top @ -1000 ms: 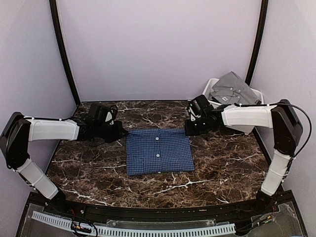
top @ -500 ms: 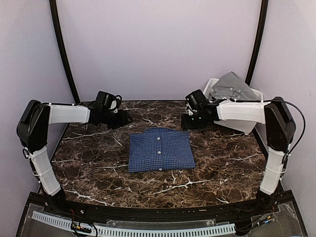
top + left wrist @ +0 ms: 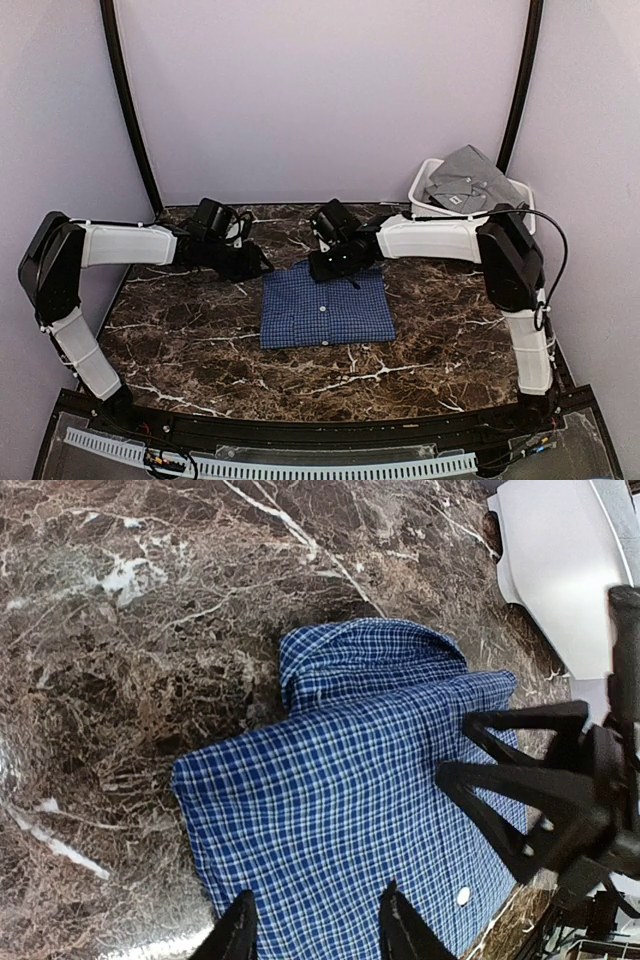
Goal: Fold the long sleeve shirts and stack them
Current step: Smooth out the square-folded shirt at the center of the board.
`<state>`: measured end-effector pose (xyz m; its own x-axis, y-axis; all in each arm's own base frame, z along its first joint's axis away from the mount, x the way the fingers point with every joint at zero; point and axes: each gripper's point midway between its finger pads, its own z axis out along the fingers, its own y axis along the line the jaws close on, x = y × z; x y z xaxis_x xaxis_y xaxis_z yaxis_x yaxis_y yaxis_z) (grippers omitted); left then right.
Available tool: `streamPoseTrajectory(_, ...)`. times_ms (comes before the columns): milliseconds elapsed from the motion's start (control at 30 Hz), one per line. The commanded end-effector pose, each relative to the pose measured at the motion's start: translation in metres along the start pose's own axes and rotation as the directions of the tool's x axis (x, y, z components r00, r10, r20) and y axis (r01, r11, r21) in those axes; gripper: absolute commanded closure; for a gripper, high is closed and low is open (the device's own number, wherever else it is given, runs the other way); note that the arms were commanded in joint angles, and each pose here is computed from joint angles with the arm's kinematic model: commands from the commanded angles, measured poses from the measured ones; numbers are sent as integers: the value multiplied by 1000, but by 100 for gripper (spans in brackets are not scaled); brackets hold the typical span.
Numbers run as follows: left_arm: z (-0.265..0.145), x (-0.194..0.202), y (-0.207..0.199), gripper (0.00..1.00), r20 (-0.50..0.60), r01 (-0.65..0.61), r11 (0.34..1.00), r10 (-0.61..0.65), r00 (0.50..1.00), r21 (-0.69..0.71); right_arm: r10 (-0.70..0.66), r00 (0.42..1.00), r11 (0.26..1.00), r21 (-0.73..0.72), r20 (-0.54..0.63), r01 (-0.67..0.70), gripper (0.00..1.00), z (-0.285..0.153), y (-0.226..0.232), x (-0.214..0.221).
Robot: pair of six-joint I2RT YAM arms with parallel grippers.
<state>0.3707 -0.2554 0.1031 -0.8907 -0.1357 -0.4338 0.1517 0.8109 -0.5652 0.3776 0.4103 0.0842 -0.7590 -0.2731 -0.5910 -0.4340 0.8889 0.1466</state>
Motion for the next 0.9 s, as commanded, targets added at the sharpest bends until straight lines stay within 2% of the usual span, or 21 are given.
streamPoseTrajectory(0, -5, 8, -6, 60, -30, 10, 999, -9, 1000, 31, -13, 997, 999, 46, -74, 16, 53, 41, -12, 5)
streamPoseTrajectory(167, -8, 14, -13, 60, -51, 2, 998, 1, 999, 56, 5, 993, 1000, 27, -119, -2, 52, 76, -19, 6)
streamPoseTrajectory(267, -7, 23, -24, 60, -77, -17, 997, 23, 997, 81, 14, 993, 1000, 5, -121, -13, 48, 79, -18, 1)
streamPoseTrajectory(567, 1, 65, -62, 60, -184, -34, 979, 71, 980, 201, 24, 999, 999, -45, -27, -25, 39, 29, -7, -39)
streamPoseTrajectory(733, 18, 95, -90, 61, -253, -39, 958, 114, 961, 283, 32, 999, 997, -65, 23, -30, 38, 4, -4, -60)
streamPoseTrajectory(867, 34, 101, -97, 63, -250, -42, 958, 116, 961, 284, 43, 998, 995, -89, 47, -39, 38, -18, -1, -65)
